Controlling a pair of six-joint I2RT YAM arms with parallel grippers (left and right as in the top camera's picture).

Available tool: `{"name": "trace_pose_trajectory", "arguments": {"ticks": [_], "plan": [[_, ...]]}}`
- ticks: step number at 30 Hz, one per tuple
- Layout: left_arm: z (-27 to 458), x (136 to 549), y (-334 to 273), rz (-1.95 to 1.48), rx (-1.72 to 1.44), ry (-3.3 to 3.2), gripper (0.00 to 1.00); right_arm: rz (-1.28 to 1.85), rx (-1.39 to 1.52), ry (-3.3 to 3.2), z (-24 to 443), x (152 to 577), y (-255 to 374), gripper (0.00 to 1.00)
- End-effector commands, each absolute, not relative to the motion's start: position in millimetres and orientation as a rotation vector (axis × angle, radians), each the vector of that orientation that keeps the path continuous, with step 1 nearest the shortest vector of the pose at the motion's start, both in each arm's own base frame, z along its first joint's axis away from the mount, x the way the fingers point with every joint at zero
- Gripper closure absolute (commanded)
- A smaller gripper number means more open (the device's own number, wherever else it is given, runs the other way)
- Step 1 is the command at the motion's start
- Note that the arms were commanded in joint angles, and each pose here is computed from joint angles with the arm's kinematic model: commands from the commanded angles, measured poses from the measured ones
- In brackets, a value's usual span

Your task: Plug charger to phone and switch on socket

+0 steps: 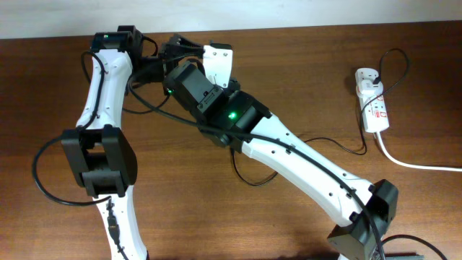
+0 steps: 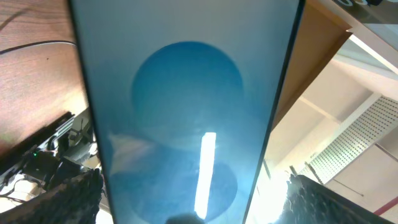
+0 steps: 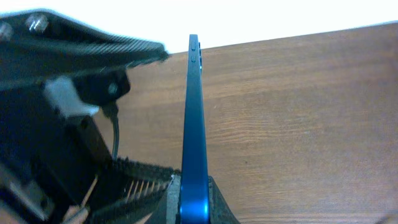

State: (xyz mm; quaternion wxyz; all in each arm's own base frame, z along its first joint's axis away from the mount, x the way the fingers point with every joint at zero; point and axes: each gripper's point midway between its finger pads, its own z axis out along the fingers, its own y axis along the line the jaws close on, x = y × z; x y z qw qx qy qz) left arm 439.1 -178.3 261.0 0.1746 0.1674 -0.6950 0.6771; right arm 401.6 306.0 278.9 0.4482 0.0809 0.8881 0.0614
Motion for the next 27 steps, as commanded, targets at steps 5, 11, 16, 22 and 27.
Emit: {"name": "trace_pose_trajectory", "arguments": {"ticks": [5,11,16,22,27], "plan": [[272,440,-178,1.962,0.442,-1.966,0.01,0.367,0.735,1.976,317,406,283,0.96],[272,440,-178,1.962,0.442,-1.966,0.0,0.642,1.077,1.907,317,400,294,0.96],[272,440,-178,1.962,0.442,-1.966,0.07,0.716,1.169,1.865,324,397,293,0.96],[272,440,-178,1.95,0.46,-1.953,0.15,0.831,1.164,1.883,350,383,292,0.96],[272,440,-178,1.894,0.54,-1.895,0.22,0.883,1.244,1.911,343,377,297,0.96]]}}
